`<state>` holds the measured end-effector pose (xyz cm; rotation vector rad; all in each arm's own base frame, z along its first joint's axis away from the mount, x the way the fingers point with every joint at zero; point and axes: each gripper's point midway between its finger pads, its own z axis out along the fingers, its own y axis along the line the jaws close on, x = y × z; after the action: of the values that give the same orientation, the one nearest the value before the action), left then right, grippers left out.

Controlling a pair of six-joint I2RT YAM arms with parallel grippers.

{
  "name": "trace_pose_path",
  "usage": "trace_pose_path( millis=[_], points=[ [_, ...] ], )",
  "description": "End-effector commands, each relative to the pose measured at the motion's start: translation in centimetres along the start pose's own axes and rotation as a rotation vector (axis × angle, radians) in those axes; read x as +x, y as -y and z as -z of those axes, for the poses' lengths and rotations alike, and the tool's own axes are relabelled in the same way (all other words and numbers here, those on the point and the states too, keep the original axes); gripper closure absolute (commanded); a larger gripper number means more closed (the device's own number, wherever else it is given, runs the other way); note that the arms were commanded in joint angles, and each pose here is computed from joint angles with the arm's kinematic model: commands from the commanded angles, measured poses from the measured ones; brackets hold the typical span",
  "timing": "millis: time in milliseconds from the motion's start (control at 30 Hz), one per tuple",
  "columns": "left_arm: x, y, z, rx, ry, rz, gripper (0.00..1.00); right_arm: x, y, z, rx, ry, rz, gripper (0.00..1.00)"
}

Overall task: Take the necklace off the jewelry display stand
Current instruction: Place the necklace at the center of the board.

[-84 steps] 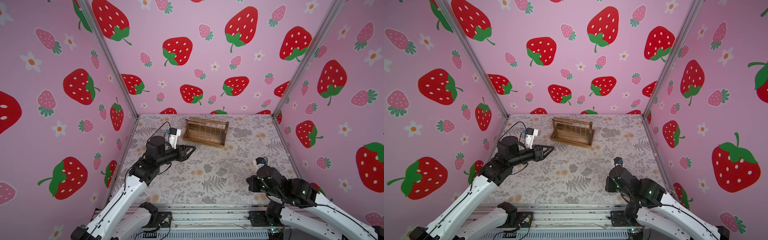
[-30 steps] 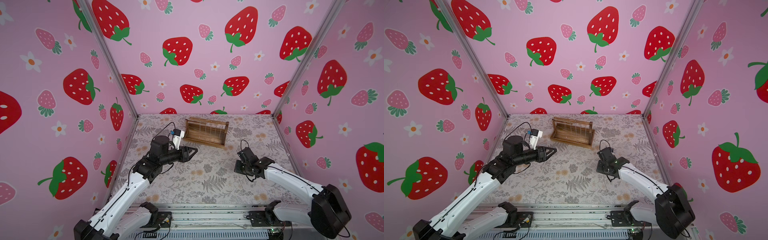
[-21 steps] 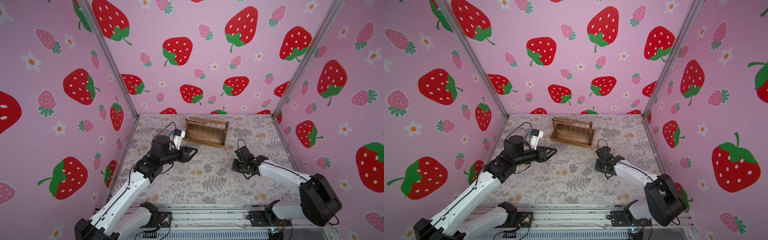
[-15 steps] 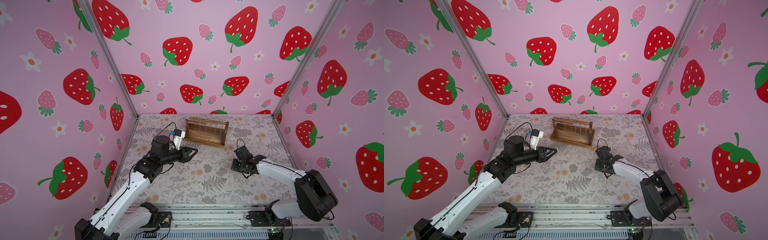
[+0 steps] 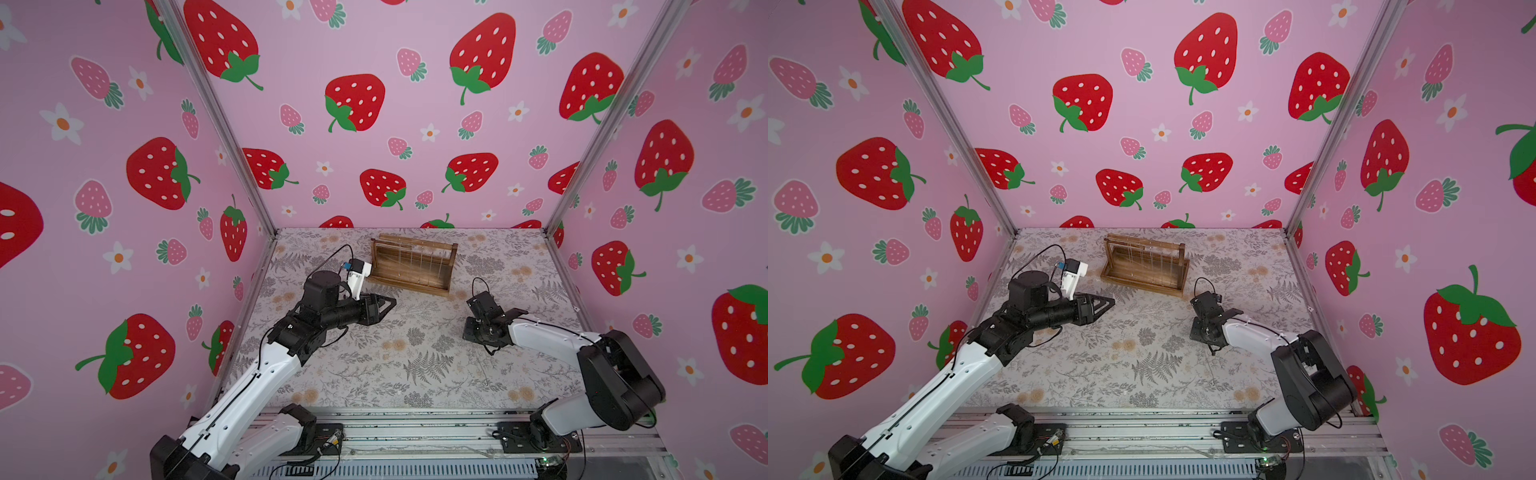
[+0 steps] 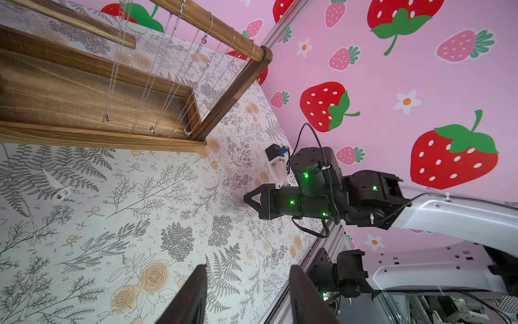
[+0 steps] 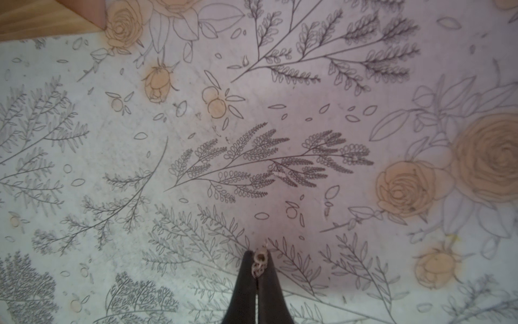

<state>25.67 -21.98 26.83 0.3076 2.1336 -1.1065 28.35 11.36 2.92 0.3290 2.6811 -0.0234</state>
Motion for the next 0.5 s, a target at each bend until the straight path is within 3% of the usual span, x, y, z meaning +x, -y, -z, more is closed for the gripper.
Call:
trace_pose_path(
  millis=[0,467],
  points=[
    [-0.54,0.98,0.18,0.027,0.003,-0.026,0.51,-1.56,-0.33,0.24,0.003,0.035,-0.003,1.00],
    [-0.64,1.18,0.05,0.032,0.000,-0.024,0.51,-1.93,0.01,-0.29,0.019,0.032,-0.018,1.00]
  ],
)
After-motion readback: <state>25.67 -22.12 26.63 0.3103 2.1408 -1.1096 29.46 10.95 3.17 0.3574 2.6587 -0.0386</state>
